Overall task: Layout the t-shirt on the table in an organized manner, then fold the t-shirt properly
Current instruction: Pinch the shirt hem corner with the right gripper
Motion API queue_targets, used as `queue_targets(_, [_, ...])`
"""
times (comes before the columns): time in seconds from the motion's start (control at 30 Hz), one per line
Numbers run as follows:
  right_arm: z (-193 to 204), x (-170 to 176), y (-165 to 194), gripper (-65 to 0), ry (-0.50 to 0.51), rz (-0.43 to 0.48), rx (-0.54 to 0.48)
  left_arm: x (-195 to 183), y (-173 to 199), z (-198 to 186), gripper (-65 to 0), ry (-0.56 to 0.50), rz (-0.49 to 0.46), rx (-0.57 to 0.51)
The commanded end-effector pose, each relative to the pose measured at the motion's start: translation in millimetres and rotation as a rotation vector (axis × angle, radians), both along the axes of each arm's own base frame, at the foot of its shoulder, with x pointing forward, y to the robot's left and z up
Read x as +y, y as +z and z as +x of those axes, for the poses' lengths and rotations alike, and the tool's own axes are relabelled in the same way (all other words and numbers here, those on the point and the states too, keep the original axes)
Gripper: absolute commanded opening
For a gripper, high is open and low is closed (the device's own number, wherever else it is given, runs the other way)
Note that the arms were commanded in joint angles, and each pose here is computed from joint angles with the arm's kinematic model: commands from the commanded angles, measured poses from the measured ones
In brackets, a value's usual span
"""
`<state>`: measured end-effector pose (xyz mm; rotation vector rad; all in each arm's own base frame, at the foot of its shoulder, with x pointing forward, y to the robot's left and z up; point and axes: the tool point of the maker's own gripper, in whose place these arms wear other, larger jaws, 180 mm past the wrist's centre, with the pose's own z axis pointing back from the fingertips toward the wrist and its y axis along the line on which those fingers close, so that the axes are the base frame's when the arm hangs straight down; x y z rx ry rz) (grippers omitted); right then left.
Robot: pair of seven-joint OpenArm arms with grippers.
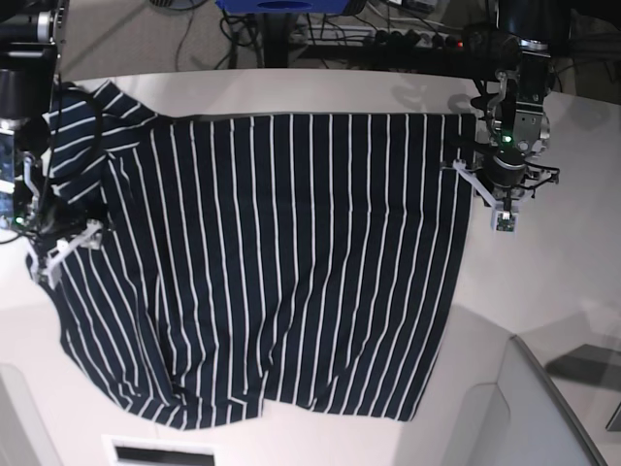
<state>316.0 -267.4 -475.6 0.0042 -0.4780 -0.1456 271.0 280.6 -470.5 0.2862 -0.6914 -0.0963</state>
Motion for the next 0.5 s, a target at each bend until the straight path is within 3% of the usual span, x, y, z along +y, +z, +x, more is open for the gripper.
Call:
queue_targets(0.0, [14.5, -9.1, 12.4, -20.3, -0.003, -0.017, -0.052, 7.2, 11.6, 9.6, -65.0, 0.002, 0.021, -0.042])
queue_targets(0.17, [11.3, -9.9, 7.9, -20.4, -0.008, -0.014, -0.039, 7.5, 12.1, 10.3, -65.0, 0.0, 0.026, -0.043])
queue_targets(0.23, [11.3, -9.9, 7.9, -24.0, -0.008, -0.014, -0.039, 7.5, 12.5, 11.4, -65.0, 0.002, 0.023, -0.045])
queue_targets(0.47, [7.9, -9.0, 7.5, -59.4, -0.006, -0.011, -0.013, 6.3, 4.1, 6.9, -65.0, 0.001, 0.02, -0.019])
